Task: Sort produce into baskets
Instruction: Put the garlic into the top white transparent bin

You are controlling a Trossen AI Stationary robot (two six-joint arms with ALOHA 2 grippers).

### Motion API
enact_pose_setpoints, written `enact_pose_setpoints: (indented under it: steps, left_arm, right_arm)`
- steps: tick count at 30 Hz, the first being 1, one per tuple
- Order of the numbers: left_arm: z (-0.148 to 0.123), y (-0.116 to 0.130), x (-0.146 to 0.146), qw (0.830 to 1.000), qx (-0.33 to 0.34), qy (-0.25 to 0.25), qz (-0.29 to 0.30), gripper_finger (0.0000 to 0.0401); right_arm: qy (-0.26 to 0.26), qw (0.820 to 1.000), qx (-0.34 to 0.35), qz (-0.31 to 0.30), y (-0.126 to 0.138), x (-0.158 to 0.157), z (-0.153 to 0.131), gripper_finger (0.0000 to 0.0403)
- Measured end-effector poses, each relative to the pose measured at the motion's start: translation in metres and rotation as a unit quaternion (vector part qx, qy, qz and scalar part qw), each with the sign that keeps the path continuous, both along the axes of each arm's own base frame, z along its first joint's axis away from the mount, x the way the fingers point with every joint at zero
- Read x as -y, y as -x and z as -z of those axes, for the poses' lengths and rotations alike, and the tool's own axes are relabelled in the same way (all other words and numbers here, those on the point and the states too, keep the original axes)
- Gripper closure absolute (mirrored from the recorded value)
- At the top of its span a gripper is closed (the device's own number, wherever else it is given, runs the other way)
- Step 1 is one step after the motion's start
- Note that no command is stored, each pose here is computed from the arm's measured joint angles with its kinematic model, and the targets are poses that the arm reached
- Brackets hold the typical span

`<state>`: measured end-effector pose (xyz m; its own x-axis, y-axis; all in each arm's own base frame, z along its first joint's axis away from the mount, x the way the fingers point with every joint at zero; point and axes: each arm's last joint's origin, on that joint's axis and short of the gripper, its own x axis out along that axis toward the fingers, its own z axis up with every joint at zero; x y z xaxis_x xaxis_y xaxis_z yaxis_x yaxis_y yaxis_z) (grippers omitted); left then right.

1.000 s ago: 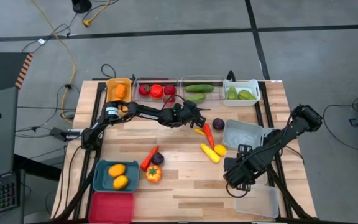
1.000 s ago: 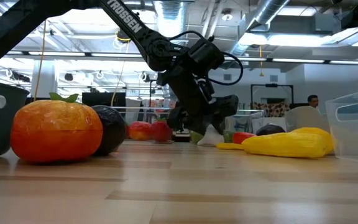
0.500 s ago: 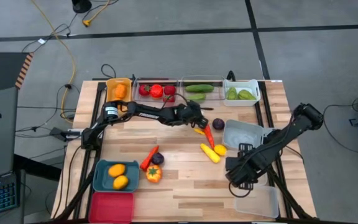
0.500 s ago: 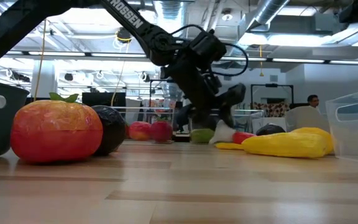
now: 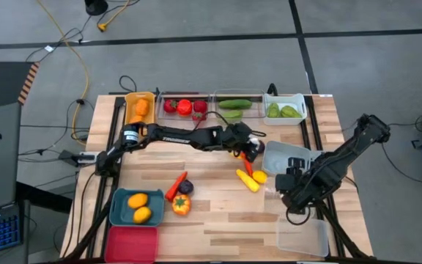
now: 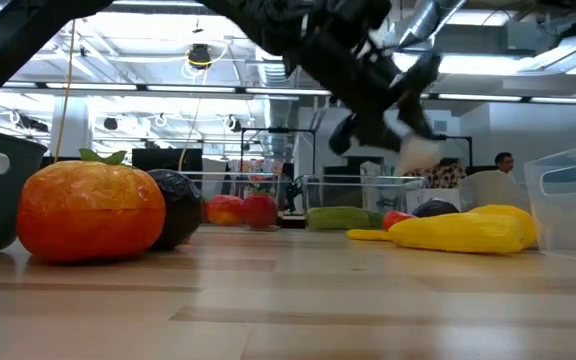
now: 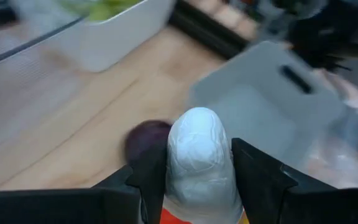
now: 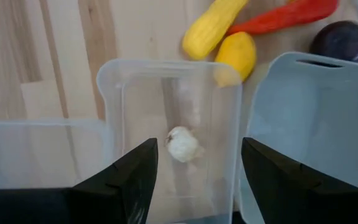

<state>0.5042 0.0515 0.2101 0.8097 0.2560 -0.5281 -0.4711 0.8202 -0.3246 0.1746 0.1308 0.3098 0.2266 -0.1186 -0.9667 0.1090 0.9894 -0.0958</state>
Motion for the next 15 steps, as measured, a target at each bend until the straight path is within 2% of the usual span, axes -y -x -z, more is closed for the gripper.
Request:
enact_pose_setpoints:
  steps: [7,15]
  left_arm:
    - [-0.025,-0.010,0.051,0.996,0.042,-0.008,0.080,0.0249]
    - [-0.029,-0.010,0.116,0.986,0.081,-0.004,0.145,0.0249]
  right_arm:
    - [0.005,0.999,0.036,0.003,0.010,0.010,-0.012,0.0143]
    - [0.012,0.997,0.077,0.010,0.018,0.019,-0.022,0.0143]
